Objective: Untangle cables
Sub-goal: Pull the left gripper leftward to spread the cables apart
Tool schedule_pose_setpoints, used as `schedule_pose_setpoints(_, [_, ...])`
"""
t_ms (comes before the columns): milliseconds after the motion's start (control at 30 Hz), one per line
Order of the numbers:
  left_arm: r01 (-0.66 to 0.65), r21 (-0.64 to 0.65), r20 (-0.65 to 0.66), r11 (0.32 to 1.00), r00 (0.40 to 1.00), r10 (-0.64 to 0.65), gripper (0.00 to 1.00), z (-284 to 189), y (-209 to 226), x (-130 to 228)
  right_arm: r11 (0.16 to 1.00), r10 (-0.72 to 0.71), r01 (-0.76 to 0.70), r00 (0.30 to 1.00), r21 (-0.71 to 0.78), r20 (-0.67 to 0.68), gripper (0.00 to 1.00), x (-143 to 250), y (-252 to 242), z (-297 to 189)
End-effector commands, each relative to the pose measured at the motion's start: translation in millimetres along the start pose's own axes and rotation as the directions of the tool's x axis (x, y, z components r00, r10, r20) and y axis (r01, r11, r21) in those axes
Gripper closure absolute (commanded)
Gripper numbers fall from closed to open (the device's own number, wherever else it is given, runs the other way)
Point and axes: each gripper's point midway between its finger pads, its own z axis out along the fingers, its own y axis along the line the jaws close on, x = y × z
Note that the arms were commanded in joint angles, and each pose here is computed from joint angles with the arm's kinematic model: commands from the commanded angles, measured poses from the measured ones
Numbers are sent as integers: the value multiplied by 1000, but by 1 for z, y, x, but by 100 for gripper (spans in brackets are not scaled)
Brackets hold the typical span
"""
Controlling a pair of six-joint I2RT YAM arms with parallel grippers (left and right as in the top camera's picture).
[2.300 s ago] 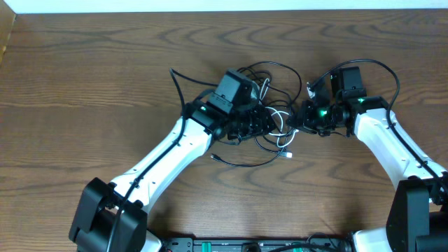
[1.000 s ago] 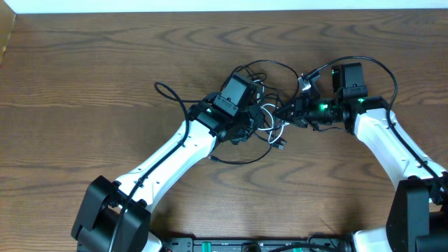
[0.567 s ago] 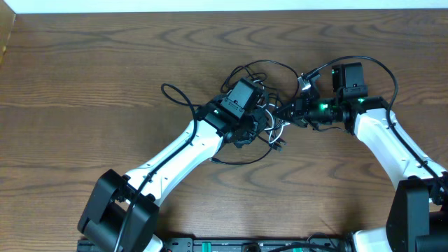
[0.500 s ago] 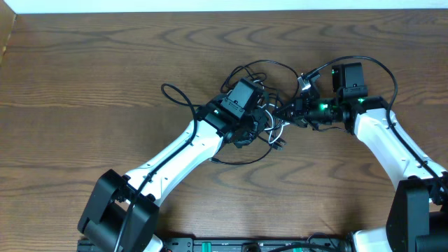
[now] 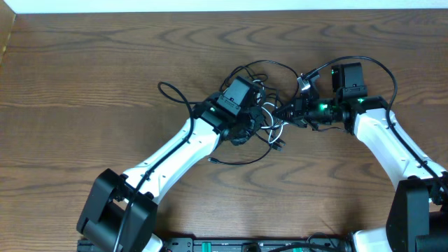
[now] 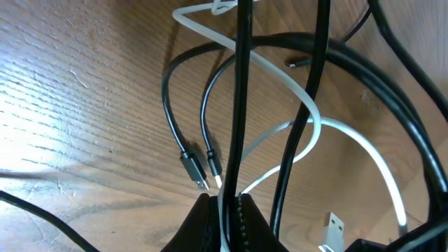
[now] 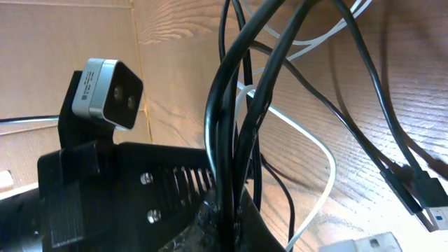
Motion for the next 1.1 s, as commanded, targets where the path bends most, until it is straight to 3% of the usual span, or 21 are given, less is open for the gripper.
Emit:
schedule_pose_setpoints(0, [-19,5,-3,1000,1000,19,93,-3,1,-13,999,26,-26,1000,26,16,99,-3,-7,-4])
schedule_pose_setpoints(133, [-17,23,-19,1000,1000,18,93,-8,2,-25,985,68,-75,996,159,51,99,-3,-32,-6])
schedule_pose_setpoints(367, [-26,37,-39,999,999,28,93,-13,7,-39,971,84,-96,994,220,66,99,-2,-44,-8])
schedule_pose_setpoints(667, [-65,74,-66,995,995,70,93,-21,10,-53,860,129,-179,982,478,136,99,5,-94,-27])
schedule_pose_setpoints(833, [-112,116,-99,987,987,124,92,-26,9,-56,828,129,-190,980,528,152,99,6,-103,-33])
schedule_pose_setpoints(933, [-155,231,-151,961,970,193,93,-34,-8,-52,797,129,-200,978,570,163,99,7,-111,-38])
schedule_pose_setpoints(1067, [-309,458,-185,833,884,429,92,-57,-28,-40,764,131,-209,977,610,171,99,10,-119,-44])
